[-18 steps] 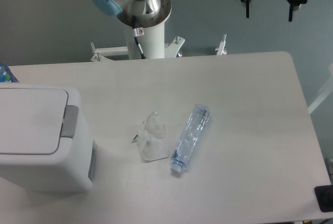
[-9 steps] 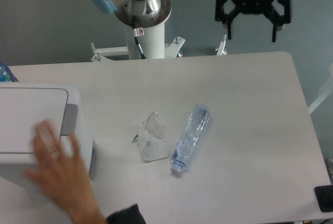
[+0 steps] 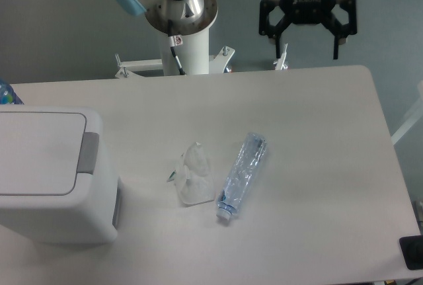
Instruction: Open the trash can
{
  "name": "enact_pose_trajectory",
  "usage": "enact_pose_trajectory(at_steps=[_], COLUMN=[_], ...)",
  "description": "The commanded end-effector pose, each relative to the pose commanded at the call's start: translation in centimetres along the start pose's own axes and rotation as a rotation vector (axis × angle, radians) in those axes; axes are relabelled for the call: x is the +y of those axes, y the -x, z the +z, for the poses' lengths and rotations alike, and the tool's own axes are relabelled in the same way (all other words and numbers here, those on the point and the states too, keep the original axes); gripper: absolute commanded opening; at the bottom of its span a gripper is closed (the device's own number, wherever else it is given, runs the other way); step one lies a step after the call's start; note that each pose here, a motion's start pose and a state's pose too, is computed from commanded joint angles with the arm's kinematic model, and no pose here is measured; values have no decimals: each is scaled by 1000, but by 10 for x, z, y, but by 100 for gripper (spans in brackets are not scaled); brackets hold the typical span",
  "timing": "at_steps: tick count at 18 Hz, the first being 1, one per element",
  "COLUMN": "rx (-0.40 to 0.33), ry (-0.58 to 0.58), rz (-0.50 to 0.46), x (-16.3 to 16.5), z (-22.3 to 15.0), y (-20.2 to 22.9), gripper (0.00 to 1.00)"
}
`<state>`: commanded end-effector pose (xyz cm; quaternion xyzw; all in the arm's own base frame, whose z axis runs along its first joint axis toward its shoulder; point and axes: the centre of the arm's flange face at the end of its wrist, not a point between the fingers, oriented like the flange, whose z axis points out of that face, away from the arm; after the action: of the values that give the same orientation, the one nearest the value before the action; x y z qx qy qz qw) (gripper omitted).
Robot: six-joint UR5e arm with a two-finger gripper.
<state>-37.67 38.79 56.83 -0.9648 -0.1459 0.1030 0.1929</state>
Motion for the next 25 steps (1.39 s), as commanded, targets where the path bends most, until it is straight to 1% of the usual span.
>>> enact_pose_trajectory(at_steps=[1, 3, 5, 8, 10, 12, 14, 15, 18, 19, 22, 25], rx=[10, 60, 78, 106, 114, 139, 153, 161, 261, 283, 310, 312], ry=[-12, -23, -35, -53, -81, -91, -107, -117, -110, -106, -103, -88], rz=[-28, -103, -167, -202, -229, -240, -286, -316, -387, -389, -388, -390], x=[-6, -21, -35, -56, -71, -86, -96, -99, -102, -101, -99, -93], z=[5, 16, 25, 42, 52, 70, 81, 83, 89, 91, 92, 98], y=[-7, -33, -54, -90, -106, -136, -153, -159, -182, -185, -190, -193], gripper=[100, 100, 100, 100, 100, 100, 100, 100, 100, 100, 100, 100])
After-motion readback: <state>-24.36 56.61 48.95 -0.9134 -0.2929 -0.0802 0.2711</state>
